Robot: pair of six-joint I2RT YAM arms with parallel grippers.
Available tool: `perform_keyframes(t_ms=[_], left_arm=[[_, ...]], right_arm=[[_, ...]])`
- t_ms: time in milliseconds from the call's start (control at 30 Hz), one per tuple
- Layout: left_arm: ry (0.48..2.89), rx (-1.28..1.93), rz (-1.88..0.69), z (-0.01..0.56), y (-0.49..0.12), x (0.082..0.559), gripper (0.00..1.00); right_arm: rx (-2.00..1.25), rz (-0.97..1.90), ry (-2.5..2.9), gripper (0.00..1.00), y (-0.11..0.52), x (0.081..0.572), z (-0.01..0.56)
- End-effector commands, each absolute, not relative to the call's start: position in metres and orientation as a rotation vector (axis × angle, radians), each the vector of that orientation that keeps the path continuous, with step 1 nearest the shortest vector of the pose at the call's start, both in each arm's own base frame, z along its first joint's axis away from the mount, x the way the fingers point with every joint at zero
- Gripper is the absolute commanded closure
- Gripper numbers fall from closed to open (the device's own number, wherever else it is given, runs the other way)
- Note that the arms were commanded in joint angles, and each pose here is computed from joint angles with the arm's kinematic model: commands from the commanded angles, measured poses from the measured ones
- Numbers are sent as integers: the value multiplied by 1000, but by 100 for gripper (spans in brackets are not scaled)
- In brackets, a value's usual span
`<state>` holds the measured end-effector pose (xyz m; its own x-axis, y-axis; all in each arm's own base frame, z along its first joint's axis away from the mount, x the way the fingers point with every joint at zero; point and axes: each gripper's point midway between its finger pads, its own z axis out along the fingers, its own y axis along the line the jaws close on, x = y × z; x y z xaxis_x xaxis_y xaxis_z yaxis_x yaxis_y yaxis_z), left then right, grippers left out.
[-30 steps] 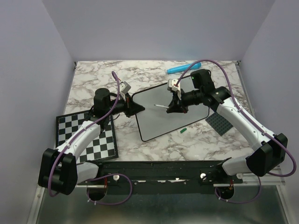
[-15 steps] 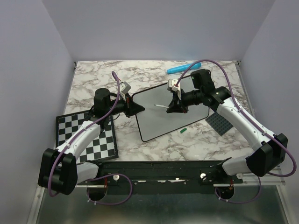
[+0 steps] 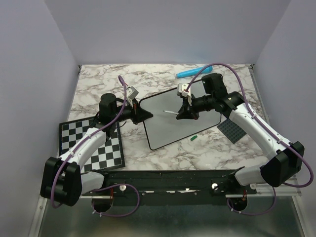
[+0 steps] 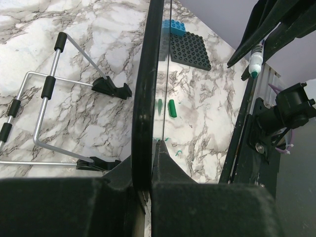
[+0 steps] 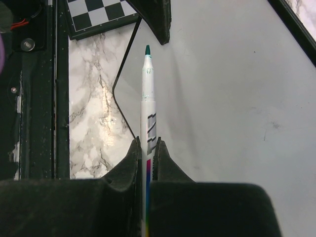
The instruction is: Write a sentence on the whiteboard
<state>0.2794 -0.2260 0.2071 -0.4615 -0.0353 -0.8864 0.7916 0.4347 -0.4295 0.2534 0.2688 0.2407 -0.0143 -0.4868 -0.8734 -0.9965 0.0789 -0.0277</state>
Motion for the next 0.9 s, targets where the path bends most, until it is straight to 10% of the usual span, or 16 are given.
perform_keyframes(t_ms=[0, 867], left_arm=[[1982, 634, -996, 150, -208, 279, 100], [1984, 633, -995, 150, -208, 279, 100]], right_arm=[[-1511, 828, 1600, 99, 264, 250, 243], [-1517, 827, 1606, 100, 263, 249, 240]])
